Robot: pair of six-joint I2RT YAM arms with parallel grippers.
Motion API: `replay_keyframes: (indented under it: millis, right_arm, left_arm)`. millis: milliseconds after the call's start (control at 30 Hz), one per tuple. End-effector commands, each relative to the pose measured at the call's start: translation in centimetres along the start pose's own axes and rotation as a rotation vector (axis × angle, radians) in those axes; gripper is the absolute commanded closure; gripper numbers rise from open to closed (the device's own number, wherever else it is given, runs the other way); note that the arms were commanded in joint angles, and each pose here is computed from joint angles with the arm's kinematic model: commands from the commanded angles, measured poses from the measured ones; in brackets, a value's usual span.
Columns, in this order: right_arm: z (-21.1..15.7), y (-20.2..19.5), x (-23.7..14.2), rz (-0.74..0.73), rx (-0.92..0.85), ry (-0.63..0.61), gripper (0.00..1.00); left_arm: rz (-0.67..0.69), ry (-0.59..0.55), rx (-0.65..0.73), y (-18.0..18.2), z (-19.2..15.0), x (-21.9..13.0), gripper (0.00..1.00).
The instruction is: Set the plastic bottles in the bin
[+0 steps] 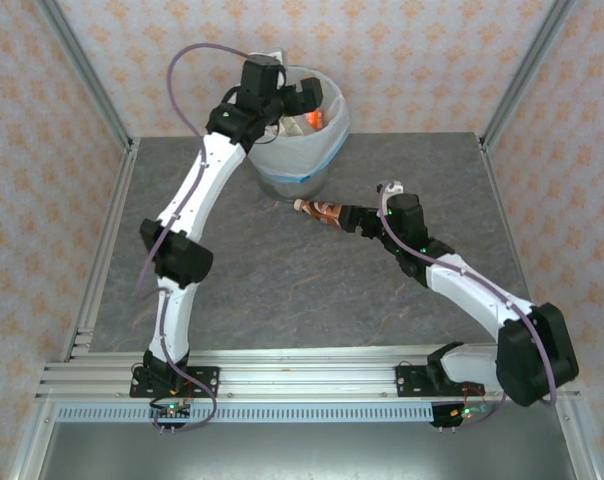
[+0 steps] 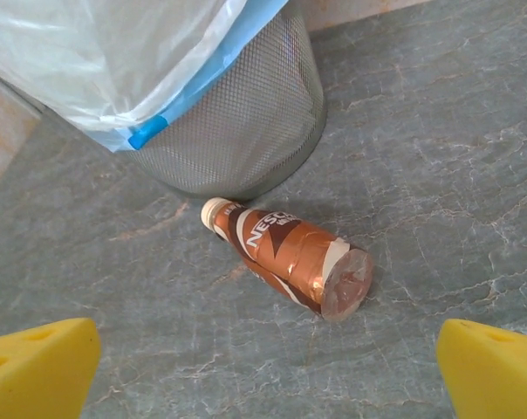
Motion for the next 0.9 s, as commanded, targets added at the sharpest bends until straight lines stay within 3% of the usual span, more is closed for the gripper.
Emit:
replay_keyframes:
  millis: [0, 267, 600, 867]
  right_arm:
    - [-0.1, 0.2, 1.0, -0.011, -0.127, 0.074, 0.01]
    - [-1.9, 0.4, 4.3, 0.045, -0.405, 0.257, 0.01]
    - [-2.4, -1.9, 8.2, 0.014, -0.636, 0.484, 0.01]
    - [-3.1, -3.2, 11.0, 0.016, -0.719, 0.607, 0.01]
  left_arm:
    - [-0.067, -0.116, 0.020, -1.2, 3.4, -5.4, 0.00]
    - [0.020, -0.116, -0.001, 1.1, 0.3, -10.8, 0.00]
    - [0.370, -0.128, -0.122, 8.8, -7.9, -17.9, 0.00]
    - [0.622, -0.113, -0.212, 13.5, -13.1, -20.7, 0.00]
Point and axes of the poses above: each hand's point on the last joint's axis, 136 mm out from that joint toward the fingers, its own x axis out along the fingers, its own y axis along the line the jaws close on, z = x × y, the point moved 4 cm from there along -x, back along the fingers, and after that the axes turned 8 degrees about x, right-handed, at the moved point
